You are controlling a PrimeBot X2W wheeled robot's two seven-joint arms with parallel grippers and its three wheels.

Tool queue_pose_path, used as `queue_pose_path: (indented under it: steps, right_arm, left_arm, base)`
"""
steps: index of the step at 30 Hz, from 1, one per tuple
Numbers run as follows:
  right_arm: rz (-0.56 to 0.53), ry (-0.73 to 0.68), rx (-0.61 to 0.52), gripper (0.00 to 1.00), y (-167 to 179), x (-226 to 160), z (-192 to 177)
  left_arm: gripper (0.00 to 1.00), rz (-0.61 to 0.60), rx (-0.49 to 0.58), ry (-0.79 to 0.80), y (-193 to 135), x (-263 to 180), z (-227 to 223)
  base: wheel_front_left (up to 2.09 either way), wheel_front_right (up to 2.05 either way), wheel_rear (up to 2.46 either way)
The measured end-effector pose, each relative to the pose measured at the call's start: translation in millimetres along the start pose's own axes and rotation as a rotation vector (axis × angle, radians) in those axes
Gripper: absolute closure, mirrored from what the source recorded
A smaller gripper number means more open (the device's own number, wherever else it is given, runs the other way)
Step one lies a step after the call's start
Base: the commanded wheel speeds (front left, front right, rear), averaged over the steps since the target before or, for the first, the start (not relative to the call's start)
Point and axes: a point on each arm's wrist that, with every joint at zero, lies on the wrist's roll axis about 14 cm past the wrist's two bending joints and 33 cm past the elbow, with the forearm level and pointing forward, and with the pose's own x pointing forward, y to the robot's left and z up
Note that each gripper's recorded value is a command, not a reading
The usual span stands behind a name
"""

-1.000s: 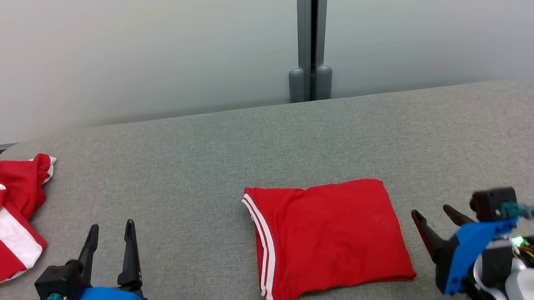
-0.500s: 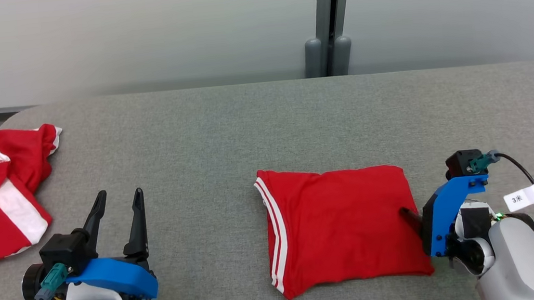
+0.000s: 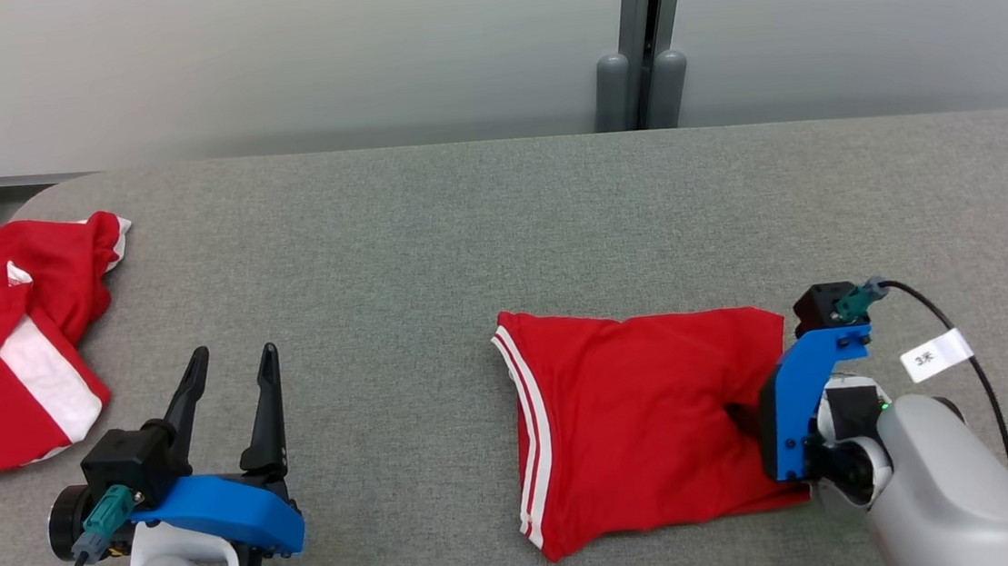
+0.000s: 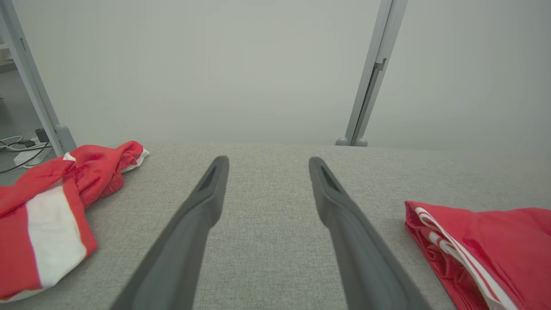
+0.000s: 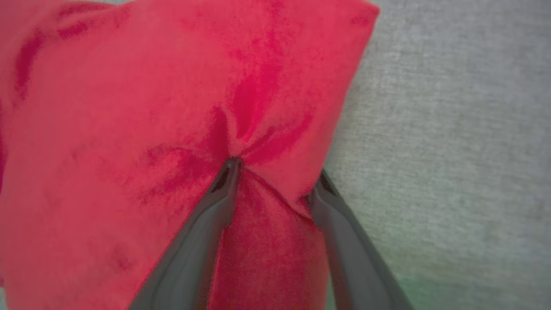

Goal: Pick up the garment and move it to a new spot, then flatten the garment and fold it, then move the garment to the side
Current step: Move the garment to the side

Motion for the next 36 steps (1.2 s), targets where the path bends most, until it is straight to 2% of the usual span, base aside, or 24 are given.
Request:
queue_pose_path:
  steps: [4,8,13,17,21,24,28,36]
  right_arm:
    - [-0.009,-0.009,-0.082,1.00,6.7,0.7,0.0]
    - [-0.057,-0.028,-0.201,1.00,-3.9,-4.9,13.3]
    - [-0.165,-0.112,-0.385,1.00,-35.2,-24.8,63.9]
    - [-0.256,-0.155,-0.473,1.00,-68.4,-41.4,98.2]
    - [-0.357,-0.173,-0.496,1.00,-112.4,-60.5,120.1]
    - [-0.437,-0.178,-0.451,1.00,-154.7,-76.8,128.4]
    - [-0.532,-0.169,-0.406,1.00,-200.5,-97.5,123.2]
    - [-0.679,-0.188,-0.380,1.00,-258.0,-130.8,108.5]
  left_arm:
    - [0.00,-0.003,0.000,-0.005,-1.4,0.3,1.6]
    - [0.00,-0.022,-0.002,-0.007,-7.8,5.3,1.7]
    - [0.00,-0.057,-0.012,-0.007,-20.4,20.2,-0.9]
    - [0.00,-0.101,-0.022,0.008,-34.7,38.0,-9.7]
    - [0.00,-0.168,-0.023,0.012,-55.8,61.6,-16.7]
    - [0.00,-0.223,-0.017,0.002,-72.9,82.2,-18.5]
    - [0.00,-0.290,-0.019,-0.001,-96.1,103.4,-25.2]
    - [0.00,-0.383,-0.011,0.023,-124.8,130.3,-43.3]
  base:
    - [0.00,0.00,0.00]
    - [0.00,0.00,0.00]
    - [0.00,0.00,0.00]
    - [0.00,0.00,0.00]
    - [0.00,0.00,0.00]
    - [0.00,0.00,0.00]
    - [0.00,0.00,0.00]
    - [0.00,0.00,0.00]
